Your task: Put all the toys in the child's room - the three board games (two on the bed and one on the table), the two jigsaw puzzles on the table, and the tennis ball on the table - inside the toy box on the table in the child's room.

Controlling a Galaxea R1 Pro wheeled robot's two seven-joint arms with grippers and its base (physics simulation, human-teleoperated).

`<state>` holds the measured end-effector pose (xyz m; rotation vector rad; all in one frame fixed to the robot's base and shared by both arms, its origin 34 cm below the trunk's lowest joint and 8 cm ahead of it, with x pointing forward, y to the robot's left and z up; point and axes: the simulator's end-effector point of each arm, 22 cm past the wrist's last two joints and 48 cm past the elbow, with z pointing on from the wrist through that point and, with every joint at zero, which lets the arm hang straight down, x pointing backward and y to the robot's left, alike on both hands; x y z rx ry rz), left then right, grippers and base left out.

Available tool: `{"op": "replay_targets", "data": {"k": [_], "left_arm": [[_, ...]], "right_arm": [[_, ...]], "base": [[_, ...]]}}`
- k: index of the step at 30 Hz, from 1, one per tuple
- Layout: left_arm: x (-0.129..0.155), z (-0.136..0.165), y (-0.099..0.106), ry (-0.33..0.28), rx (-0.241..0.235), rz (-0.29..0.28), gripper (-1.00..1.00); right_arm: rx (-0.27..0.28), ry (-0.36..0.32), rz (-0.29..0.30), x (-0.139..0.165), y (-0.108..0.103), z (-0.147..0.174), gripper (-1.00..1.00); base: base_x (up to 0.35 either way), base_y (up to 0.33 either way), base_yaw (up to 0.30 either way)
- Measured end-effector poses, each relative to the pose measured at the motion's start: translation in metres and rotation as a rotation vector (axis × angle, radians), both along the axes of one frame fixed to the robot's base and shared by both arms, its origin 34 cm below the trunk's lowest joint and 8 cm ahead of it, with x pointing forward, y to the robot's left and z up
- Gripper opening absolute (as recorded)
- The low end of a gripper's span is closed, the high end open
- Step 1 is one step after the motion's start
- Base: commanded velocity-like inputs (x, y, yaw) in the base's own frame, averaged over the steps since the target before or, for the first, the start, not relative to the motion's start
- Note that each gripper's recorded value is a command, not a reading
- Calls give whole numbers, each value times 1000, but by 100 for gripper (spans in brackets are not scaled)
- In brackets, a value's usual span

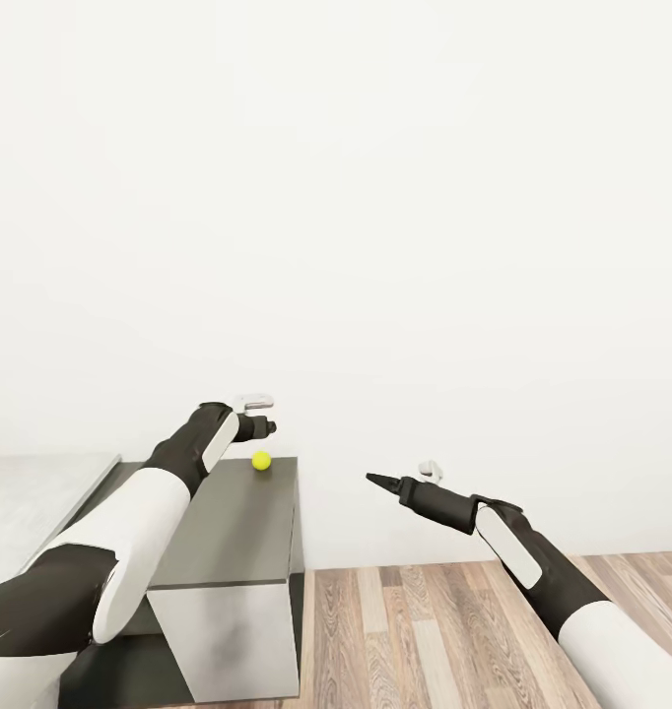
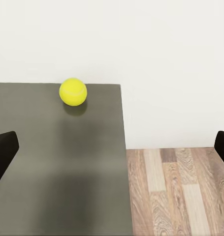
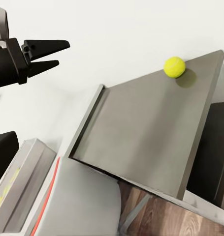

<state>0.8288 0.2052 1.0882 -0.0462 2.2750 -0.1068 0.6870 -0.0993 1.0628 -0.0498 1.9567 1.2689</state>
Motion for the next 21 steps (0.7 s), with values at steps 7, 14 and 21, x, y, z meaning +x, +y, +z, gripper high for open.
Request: {"op": "replay_targets", "data": {"k": [7, 14, 21], "left_arm": [[0, 0, -1, 0, 2, -1, 100], [1, -3, 0, 4, 3, 0, 100], [1, -9, 0, 13, 7, 3, 100]], "right_arm": [[5, 0, 0, 0, 0, 1, 100], [2, 3, 0, 1, 0, -2, 100], [-2, 11, 2, 1, 0, -7, 100]], "base": [[314, 0, 0], [226, 0, 0], [27, 0, 0]]}}
